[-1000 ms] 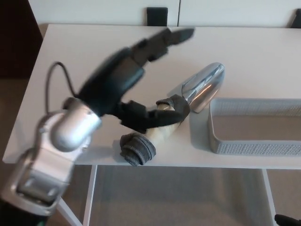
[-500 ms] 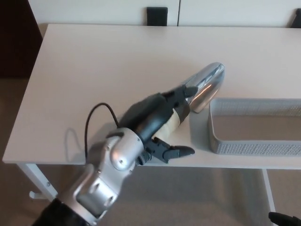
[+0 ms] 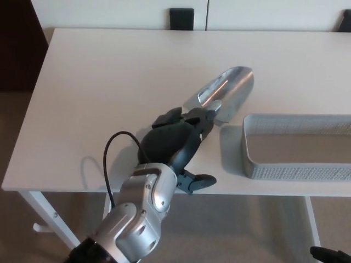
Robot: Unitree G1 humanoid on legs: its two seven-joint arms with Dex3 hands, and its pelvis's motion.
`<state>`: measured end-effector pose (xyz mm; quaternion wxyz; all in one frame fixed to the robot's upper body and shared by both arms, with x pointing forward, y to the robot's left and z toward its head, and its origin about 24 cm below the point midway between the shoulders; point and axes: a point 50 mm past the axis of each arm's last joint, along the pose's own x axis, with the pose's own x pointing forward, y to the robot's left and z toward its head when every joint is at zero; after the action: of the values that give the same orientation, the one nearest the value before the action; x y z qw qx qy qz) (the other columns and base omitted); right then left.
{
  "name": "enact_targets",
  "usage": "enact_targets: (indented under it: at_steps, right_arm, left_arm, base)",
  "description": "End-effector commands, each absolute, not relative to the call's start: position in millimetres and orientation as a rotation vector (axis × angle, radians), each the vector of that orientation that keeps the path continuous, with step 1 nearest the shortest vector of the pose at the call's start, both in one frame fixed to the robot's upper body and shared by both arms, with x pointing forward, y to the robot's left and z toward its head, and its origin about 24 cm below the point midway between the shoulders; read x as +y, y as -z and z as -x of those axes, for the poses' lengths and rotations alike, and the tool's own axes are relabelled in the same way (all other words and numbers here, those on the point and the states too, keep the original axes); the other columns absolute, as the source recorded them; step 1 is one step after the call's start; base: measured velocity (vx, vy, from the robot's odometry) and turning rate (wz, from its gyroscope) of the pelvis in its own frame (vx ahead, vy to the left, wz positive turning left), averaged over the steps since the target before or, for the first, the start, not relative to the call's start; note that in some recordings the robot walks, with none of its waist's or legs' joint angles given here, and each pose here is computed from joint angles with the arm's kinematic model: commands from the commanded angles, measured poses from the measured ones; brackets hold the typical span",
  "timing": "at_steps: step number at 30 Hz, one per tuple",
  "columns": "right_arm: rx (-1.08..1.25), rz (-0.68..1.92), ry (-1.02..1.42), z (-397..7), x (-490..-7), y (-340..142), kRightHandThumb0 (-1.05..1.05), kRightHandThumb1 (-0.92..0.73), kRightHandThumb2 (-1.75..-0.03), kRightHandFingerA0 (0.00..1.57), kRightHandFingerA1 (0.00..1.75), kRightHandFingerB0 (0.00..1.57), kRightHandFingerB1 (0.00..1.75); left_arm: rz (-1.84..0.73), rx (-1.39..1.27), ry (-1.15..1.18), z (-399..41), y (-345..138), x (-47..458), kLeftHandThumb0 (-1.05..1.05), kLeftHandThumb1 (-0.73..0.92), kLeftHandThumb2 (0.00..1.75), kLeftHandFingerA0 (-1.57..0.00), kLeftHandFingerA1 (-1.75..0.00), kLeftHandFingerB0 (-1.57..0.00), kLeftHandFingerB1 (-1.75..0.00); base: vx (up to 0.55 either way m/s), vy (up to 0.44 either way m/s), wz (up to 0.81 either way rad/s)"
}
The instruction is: The robot walks towards a desk on which a shovel is kept on the left hand side and a container is kept on the right hand side. The robot picks up the shovel using its left hand and places it in the container.
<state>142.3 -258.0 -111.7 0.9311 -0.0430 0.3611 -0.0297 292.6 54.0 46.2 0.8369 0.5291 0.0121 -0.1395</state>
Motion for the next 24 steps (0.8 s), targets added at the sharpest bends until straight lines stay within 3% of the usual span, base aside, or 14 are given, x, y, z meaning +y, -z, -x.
enact_targets:
  at_steps: [1, 16, 18, 19, 20, 22, 24]
  right_arm:
    - [0.744, 0.134, 0.075, -144.1, -269.2, 107.5, -0.43, -0.55, -0.55, 0.58, 0.59, 0.41, 0.45]
    - [0.745, 0.143, 0.050, -142.2, -268.9, 107.4, -0.43, -0.57, -0.56, 0.59, 0.59, 0.40, 0.46]
    - [0.747, 0.155, 0.041, -140.8, -268.6, 107.6, -0.44, -0.57, -0.56, 0.63, 0.61, 0.41, 0.46]
    - [0.746, 0.160, 0.037, -140.8, -268.7, 107.4, -0.46, -0.56, -0.56, 0.64, 0.61, 0.41, 0.46]
    - [0.744, 0.164, 0.032, -141.7, -268.6, 107.0, -0.46, -0.56, -0.56, 0.62, 0.60, 0.41, 0.46]
    - [0.749, 0.141, 0.041, -145.2, -268.2, 106.4, -0.44, -0.56, -0.56, 0.58, 0.58, 0.40, 0.45]
    - [0.756, 0.142, 0.039, -147.2, -268.8, 105.7, -0.44, -0.56, -0.56, 0.58, 0.58, 0.40, 0.45]
  left_arm:
    - [-1.321, -0.084, 0.082, -296.2, -54.4, 70.5, -0.60, 0.39, 0.72, -0.06, -0.27, -0.09, -0.25]
    - [-1.347, -0.116, 0.039, -299.9, -57.6, 73.6, -0.61, 0.40, 0.71, -0.07, -0.28, -0.10, -0.26]
    - [-1.330, -0.072, 0.064, -301.3, -52.1, 72.6, -0.59, 0.47, 0.56, -0.12, -0.29, -0.12, -0.25]
    - [-1.326, -0.059, 0.072, -302.0, -50.9, 72.3, -0.64, 0.42, 0.74, -0.04, -0.37, -0.10, -0.30]
    - [-1.321, -0.046, 0.081, -303.3, -49.5, 72.1, -0.74, 0.48, 0.71, -0.08, -0.34, -0.11, -0.31]
    - [-1.312, -0.011, 0.098, -306.3, -45.9, 70.7, -0.63, 0.41, 0.74, -0.05, -0.26, -0.09, -0.27]
    - [-1.283, 0.029, 0.120, -307.6, -40.0, 68.6, -0.65, 0.41, 0.74, -0.05, -0.33, -0.10, -0.25]
  base:
    - [0.00, 0.000, 0.00]
    - [0.00, 0.000, 0.00]
    - [0.00, 0.000, 0.00]
    - [0.00, 0.000, 0.00]
    - [0.00, 0.000, 0.00]
    - [0.00, 0.000, 0.00]
    - [0.00, 0.000, 0.00]
